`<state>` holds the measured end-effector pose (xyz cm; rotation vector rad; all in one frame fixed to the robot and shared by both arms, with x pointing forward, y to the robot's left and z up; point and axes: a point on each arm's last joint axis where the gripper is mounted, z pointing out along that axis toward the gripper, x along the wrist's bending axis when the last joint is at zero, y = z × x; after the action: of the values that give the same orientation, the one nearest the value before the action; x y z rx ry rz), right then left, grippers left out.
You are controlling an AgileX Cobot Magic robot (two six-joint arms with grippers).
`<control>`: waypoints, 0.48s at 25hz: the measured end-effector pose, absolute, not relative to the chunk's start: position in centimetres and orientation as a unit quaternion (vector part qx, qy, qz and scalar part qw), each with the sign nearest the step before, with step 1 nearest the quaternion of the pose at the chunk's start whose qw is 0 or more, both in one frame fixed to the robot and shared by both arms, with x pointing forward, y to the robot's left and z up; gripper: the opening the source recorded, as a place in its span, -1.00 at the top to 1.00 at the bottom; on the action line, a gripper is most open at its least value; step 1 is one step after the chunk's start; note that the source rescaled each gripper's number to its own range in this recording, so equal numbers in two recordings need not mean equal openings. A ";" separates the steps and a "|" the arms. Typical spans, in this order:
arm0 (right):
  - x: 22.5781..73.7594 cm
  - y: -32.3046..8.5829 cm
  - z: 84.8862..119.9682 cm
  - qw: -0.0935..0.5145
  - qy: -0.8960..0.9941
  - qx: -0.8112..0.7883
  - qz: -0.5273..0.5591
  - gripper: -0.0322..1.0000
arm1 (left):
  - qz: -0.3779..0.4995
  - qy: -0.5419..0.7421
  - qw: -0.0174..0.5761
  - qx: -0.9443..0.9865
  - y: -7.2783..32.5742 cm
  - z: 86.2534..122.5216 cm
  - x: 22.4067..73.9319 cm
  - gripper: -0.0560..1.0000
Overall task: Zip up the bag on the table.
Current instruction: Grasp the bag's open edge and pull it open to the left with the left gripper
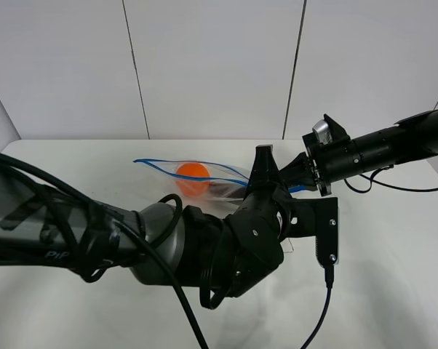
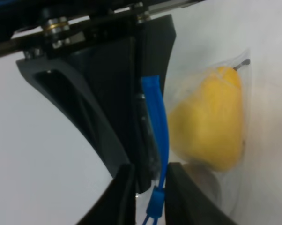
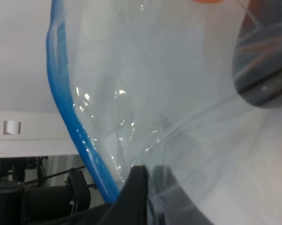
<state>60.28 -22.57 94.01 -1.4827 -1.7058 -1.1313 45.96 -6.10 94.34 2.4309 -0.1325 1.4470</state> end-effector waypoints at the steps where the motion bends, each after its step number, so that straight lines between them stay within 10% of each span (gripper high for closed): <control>1: 60.3 -22.6 94.0 0.302 -0.643 -0.559 -0.427 0.94 | 0.505 -0.049 0.153 0.848 -6.1 94.3 46.0 0.66; 12: 60.2 -22.5 94.0 0.303 -0.646 -0.558 -0.425 0.94 | 0.490 -0.084 0.119 0.859 -5.9 93.9 45.8 0.89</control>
<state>60.23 -22.46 93.99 -1.4783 -1.7120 -1.1256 45.79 -5.90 93.91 2.5121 -0.2451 1.4337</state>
